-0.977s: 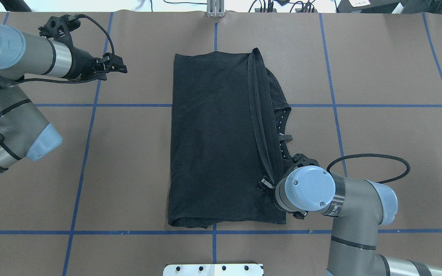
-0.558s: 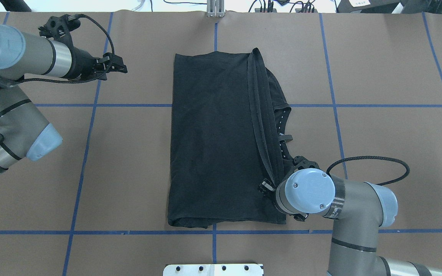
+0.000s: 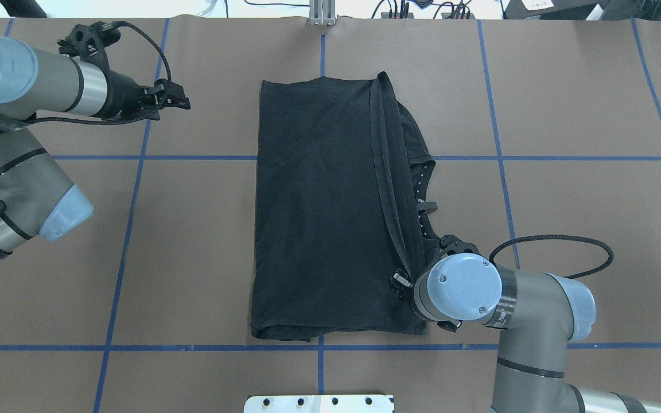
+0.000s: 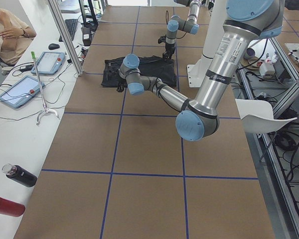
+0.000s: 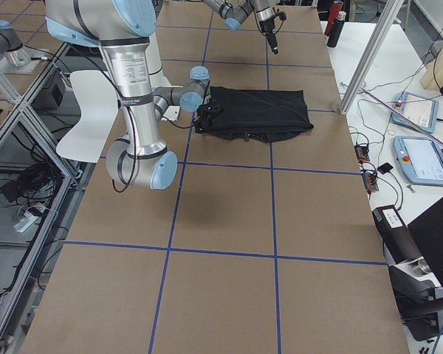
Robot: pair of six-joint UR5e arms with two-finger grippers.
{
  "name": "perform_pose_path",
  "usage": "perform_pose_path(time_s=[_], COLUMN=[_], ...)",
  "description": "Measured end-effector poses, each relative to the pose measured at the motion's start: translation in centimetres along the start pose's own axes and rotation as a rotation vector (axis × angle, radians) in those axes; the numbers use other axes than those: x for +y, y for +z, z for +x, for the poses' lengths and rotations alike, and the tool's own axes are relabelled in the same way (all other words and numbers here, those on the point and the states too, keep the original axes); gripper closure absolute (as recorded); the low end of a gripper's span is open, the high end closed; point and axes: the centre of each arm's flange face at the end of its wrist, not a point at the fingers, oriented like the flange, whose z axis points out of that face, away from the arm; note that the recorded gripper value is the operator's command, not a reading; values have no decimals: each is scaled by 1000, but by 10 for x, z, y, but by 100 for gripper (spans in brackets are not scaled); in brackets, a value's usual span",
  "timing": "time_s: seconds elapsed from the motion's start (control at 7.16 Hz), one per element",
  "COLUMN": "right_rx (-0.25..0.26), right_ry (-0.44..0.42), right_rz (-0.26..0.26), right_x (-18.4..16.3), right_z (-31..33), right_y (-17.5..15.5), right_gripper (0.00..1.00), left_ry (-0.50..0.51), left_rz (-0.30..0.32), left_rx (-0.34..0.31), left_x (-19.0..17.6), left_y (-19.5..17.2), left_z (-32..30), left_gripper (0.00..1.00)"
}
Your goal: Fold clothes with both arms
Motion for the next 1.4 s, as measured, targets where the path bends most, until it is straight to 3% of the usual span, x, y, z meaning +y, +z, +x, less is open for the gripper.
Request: perform_pose_path(time_s=[1.12, 1.4], right_rx=[-42, -46], right_ry=[42, 46], right_rz=[-20, -25], right_x=[1, -1], right_z=[-9, -6], right_y=[-22, -28], right_gripper=[100, 100], left_ry=[-9, -123], left_rz=[3, 4], left_rx=[9, 44], left_x=[0, 7], left_y=[-5, -19], left_z=[3, 15], left_gripper=[24, 23])
